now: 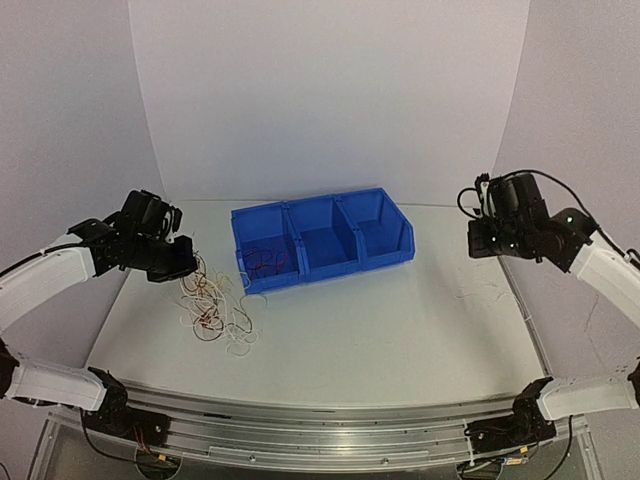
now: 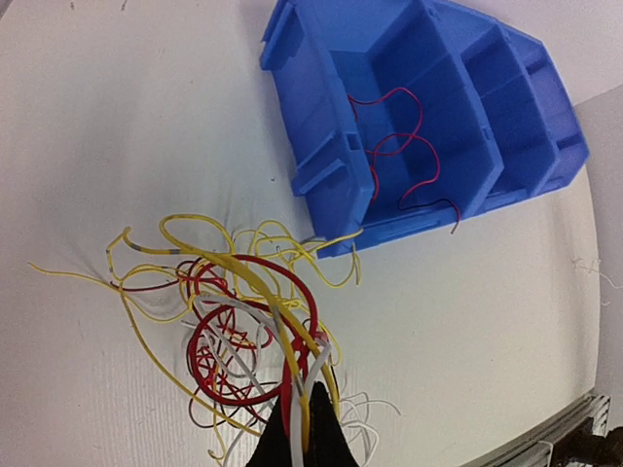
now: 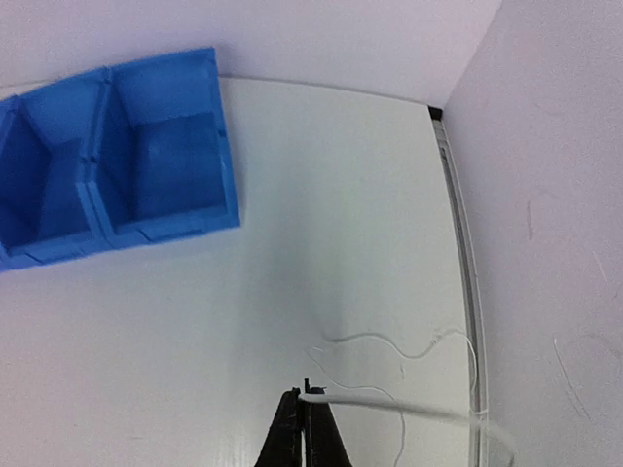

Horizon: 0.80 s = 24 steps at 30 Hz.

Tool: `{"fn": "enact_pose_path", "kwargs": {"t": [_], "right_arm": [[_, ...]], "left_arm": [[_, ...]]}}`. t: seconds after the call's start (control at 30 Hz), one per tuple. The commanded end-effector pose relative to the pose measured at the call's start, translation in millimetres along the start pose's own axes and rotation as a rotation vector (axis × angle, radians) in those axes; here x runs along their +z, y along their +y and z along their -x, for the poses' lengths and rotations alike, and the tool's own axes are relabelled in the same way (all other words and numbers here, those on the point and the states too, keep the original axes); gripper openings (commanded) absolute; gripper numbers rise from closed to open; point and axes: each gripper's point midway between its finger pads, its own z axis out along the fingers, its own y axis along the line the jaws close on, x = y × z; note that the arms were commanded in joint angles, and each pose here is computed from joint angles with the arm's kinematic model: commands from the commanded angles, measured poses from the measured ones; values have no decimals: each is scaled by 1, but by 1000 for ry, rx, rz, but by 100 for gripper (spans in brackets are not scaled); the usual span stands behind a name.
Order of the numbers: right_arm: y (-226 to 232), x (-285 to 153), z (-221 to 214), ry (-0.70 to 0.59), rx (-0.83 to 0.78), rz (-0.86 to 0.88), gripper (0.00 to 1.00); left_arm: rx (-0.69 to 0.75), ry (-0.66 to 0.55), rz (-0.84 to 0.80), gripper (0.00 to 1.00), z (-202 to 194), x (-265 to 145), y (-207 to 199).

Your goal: Untangle the cables

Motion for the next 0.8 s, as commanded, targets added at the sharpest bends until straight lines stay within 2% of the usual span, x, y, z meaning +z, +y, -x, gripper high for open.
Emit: {"fn": "enact_pose_path", "kwargs": {"t": [0.0,0.23,0.47,0.6,0.77], "right_arm": [[47,-39,82,-139,41,291,0],[105,-63,171,-266,94,583,0],[151,-80,254,-410,208,823,0],[162,-81,300,-529,287,883,0],[163,-86,351,-741,402,934,0]], "left_arm": [[35,-45,-167,0,5,-10,-27],[17,16,-254,0,-16,7,-34],[18,37,-261,0,-23,18,-33],[18,42,-277,0,-27,22,-33],[10,70,-286,0,-36,32,-32]]}}
